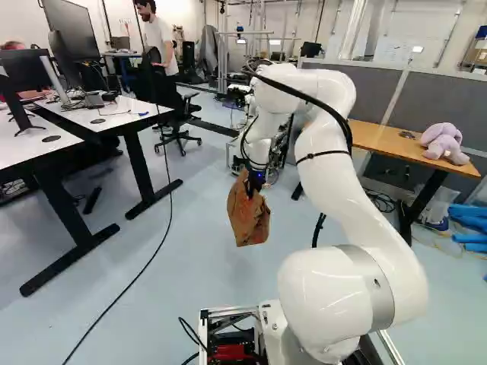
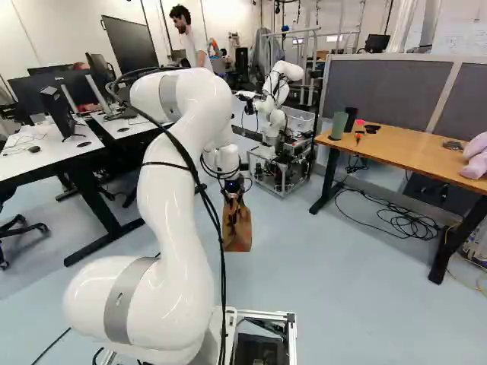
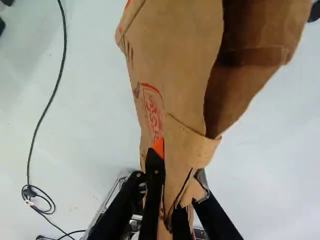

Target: Pick up the bag on the ground and place it on the table

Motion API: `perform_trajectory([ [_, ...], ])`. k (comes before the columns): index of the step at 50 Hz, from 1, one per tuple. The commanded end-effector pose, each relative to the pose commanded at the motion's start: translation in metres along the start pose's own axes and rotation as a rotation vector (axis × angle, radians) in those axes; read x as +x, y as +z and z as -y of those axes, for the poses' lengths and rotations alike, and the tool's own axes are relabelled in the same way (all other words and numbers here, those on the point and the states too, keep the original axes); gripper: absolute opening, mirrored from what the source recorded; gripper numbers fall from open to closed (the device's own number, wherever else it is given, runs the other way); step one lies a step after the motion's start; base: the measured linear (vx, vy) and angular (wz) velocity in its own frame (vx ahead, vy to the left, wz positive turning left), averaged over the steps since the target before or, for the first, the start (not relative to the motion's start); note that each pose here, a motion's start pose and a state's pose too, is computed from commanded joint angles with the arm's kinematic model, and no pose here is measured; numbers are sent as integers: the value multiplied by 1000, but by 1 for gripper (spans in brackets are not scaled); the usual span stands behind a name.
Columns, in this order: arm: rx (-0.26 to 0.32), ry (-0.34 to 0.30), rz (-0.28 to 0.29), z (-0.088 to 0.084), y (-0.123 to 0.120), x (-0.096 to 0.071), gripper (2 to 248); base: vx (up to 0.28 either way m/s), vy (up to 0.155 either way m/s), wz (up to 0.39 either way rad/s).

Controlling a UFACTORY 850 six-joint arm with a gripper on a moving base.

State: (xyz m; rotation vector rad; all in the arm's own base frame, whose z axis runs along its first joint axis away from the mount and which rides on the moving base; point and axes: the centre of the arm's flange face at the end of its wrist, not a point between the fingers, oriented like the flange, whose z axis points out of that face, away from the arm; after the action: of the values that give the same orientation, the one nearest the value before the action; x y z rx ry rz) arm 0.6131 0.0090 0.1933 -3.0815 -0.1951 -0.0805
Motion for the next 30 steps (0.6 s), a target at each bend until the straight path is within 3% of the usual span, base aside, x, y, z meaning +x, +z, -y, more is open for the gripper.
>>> perform_trajectory([
  [30, 26, 56, -2, -4, -47, -10, 21, 0, 0, 0],
])
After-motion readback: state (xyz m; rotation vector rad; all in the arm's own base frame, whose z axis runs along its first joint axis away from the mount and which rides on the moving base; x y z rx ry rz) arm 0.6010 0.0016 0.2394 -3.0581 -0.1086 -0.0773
